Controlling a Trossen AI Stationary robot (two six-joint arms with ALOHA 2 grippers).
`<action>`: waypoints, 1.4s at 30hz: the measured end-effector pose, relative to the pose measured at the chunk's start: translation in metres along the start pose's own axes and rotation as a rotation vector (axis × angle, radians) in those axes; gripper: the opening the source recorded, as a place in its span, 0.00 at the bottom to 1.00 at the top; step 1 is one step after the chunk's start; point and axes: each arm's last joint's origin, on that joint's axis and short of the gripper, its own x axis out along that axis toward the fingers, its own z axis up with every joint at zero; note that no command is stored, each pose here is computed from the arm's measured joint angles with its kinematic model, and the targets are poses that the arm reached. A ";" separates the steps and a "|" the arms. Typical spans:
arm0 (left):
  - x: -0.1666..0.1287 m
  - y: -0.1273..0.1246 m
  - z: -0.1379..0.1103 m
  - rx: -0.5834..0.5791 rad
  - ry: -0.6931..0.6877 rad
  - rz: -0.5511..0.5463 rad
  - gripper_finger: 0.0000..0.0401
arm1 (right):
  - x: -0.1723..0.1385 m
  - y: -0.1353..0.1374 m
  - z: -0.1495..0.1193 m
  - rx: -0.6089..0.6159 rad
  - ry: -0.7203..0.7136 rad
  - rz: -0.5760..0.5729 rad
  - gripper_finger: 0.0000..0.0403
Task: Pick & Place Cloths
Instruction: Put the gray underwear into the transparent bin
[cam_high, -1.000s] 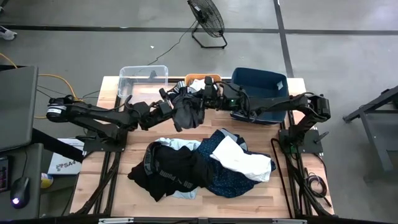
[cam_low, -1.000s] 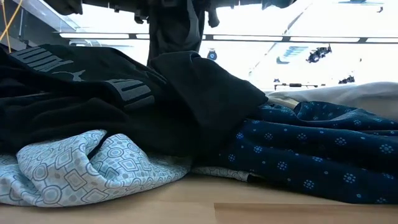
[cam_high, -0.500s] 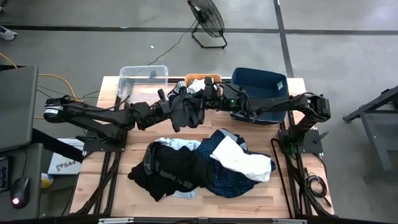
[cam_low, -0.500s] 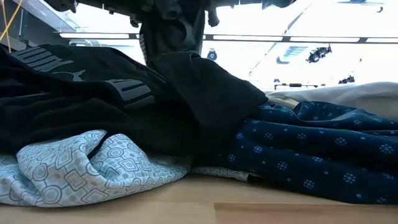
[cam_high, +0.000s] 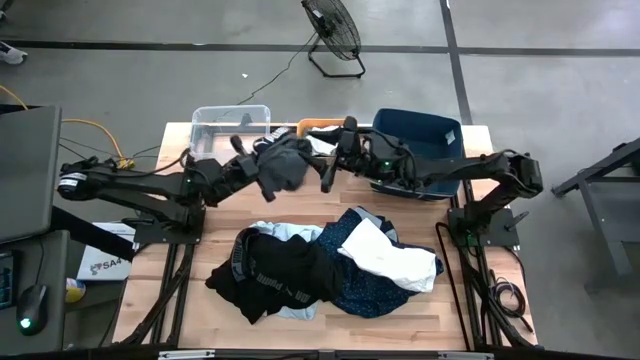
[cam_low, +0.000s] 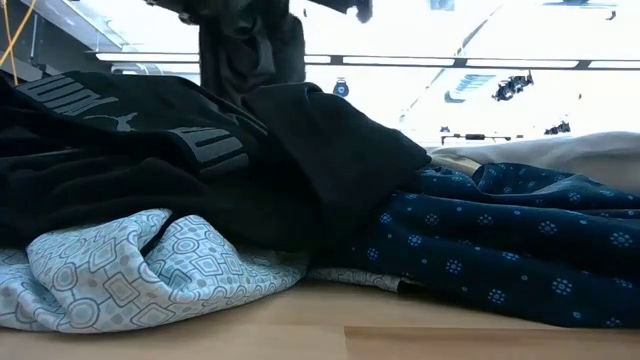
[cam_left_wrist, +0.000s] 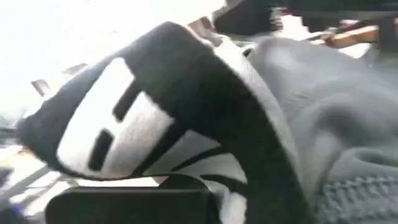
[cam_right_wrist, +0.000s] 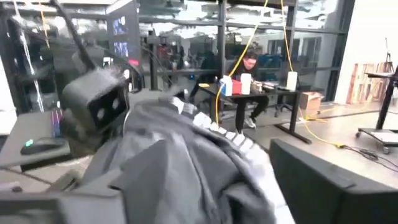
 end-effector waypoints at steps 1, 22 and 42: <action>-0.002 0.003 0.002 0.011 -0.001 0.027 0.02 | -0.002 0.000 0.002 -0.005 0.007 0.001 0.72; -0.009 0.072 0.015 0.295 0.114 0.613 0.02 | -0.012 0.007 0.002 0.045 0.101 0.006 0.82; 0.005 0.130 -0.054 0.001 0.394 0.717 0.01 | -0.013 0.007 -0.001 0.038 0.129 0.005 0.82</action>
